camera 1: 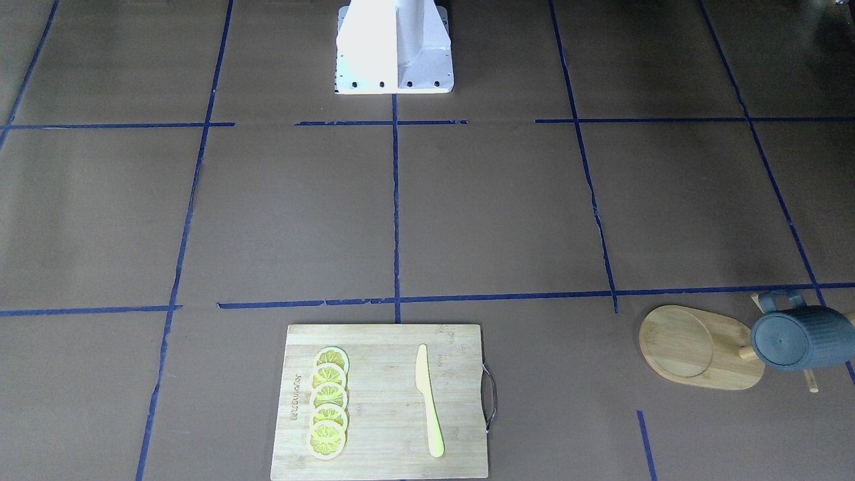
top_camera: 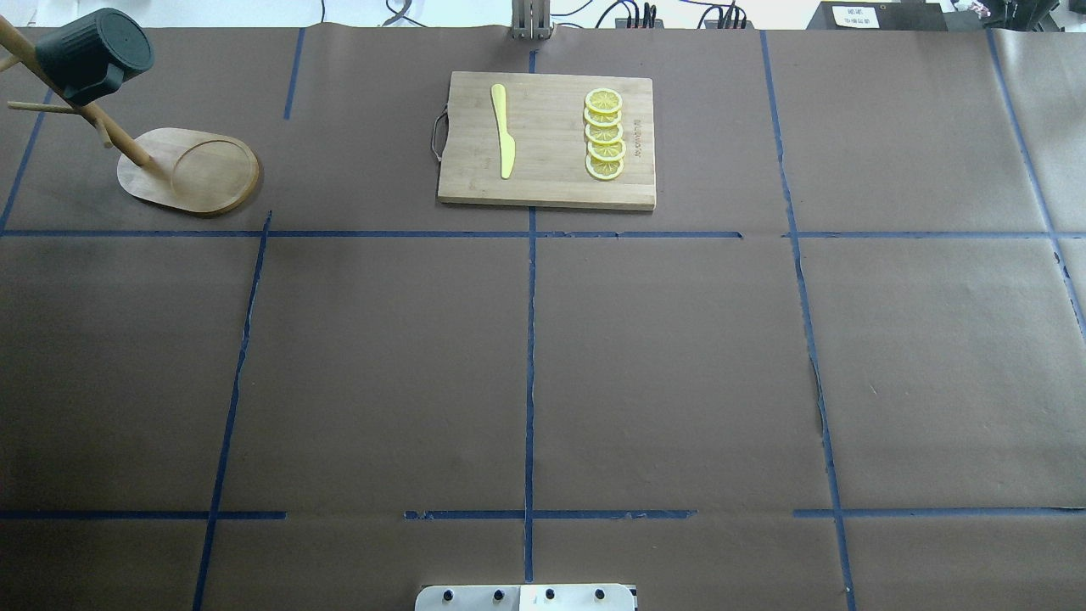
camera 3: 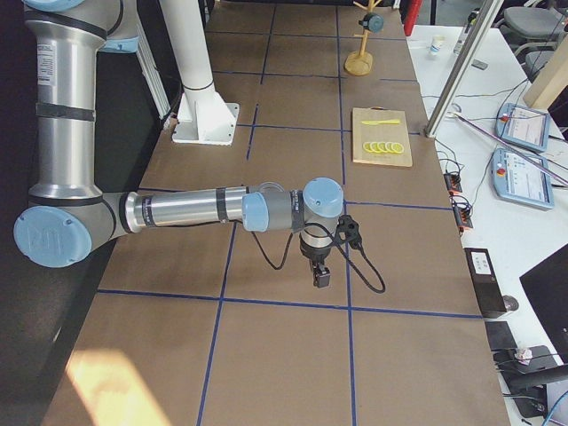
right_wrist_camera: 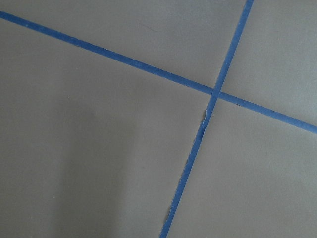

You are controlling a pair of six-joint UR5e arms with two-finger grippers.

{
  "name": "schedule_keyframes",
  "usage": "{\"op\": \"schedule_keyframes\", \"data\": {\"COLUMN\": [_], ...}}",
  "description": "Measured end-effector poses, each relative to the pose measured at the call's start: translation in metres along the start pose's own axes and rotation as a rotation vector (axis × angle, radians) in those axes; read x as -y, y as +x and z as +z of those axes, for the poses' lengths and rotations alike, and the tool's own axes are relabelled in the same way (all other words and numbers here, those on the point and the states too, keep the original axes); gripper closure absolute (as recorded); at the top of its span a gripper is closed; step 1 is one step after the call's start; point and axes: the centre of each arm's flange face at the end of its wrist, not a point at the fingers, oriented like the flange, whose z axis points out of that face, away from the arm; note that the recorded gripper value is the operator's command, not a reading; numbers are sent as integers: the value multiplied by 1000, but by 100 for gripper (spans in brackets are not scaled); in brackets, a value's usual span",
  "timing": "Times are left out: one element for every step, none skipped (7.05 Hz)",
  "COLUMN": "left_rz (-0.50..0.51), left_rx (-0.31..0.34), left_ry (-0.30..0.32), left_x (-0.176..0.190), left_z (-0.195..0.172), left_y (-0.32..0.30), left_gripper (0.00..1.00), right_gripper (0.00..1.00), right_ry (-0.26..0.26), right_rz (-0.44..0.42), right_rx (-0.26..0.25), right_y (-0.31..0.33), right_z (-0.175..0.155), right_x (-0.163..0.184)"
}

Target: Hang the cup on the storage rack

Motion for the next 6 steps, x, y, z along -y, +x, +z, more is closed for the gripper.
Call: {"op": "schedule_keyframes", "data": {"left_rz": [-14,-20,-22,-21,-24,-28], "left_rx": [-1,-3,-4,-4,-4,-4], "left_ry": [-13,-18,-20,-21,-26,-33], "left_x": [14,18,18,16,12,7], "left_z": [-9,-14,-16,-16,-14,-11], "left_y": [11,17,19,19,16,13], "left_gripper": [0,0,0,0,0,0], "right_gripper": [0,0,0,0,0,0], "right_ry": [0,-1,-1,-1,-3,-9], "right_rz": [0,1,1,2,3,9], "right_rx": [0,0,0,0,1,2], "right_y": [0,0,0,0,1,3], "right_z": [0,0,0,1,1,4], "right_x": [0,-1,-1,-1,-2,-4]}}
